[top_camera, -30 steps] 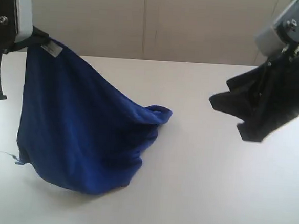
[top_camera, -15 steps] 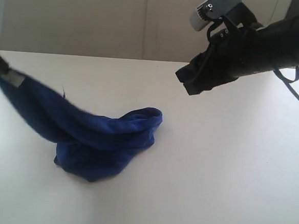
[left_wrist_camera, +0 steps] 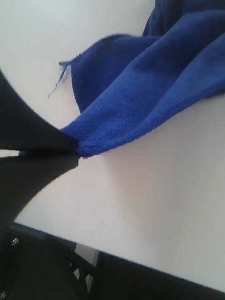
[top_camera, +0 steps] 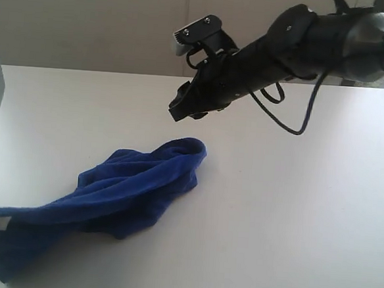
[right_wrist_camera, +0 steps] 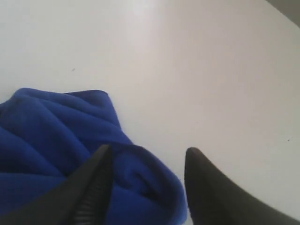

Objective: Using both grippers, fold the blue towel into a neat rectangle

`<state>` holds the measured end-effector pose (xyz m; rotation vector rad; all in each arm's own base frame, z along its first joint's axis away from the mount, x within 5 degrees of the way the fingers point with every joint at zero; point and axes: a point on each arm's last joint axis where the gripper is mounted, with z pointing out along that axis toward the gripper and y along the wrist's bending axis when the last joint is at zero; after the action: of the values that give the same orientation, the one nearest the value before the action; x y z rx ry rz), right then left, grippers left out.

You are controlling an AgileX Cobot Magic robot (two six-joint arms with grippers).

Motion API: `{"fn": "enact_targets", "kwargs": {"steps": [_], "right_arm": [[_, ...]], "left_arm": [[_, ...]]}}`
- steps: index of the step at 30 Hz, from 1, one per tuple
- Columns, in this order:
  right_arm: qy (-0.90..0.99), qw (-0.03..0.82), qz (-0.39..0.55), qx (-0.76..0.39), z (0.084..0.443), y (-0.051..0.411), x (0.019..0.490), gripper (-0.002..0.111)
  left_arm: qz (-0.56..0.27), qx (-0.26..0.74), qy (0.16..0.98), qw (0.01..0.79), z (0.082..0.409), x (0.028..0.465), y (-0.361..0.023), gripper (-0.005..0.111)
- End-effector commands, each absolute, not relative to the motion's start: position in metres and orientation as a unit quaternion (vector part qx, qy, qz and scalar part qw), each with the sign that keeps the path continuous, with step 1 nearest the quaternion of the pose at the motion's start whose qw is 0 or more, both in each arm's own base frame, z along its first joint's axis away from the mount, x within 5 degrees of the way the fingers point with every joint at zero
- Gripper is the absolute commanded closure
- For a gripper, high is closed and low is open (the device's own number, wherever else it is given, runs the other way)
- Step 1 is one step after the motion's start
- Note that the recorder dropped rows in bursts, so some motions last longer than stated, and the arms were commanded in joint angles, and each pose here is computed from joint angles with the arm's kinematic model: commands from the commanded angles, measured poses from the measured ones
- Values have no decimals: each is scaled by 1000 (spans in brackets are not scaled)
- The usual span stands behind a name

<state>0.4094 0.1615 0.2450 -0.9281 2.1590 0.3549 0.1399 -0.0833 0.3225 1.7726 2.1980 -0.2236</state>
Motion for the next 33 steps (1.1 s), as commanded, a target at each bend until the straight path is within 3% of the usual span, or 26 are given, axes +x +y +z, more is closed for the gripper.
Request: {"fn": "enact_targets", "kwargs": {"steps": [1,19,21,24,28,33], "right_arm": [[840,354,112,-396,229,166,427,56],[870,283,77,-397,162,166,452,55],[870,280,79,-398,161,166,451,59],[872,268,83,-401,160,166,449,75],[873,240,82,-418,159,165,444,105],[871,236,34,-429,180,153,442,108]], "left_arm": [[-113,625,768,76,299,124,-79,107],[-127,623,766,92,282,125,-83,107],[-126,623,766,95,282,125,-83,107],[-122,621,767,107,283,128,-84,107],[-120,620,767,112,283,128,-84,107],[-116,622,767,110,283,129,-83,107]]}}
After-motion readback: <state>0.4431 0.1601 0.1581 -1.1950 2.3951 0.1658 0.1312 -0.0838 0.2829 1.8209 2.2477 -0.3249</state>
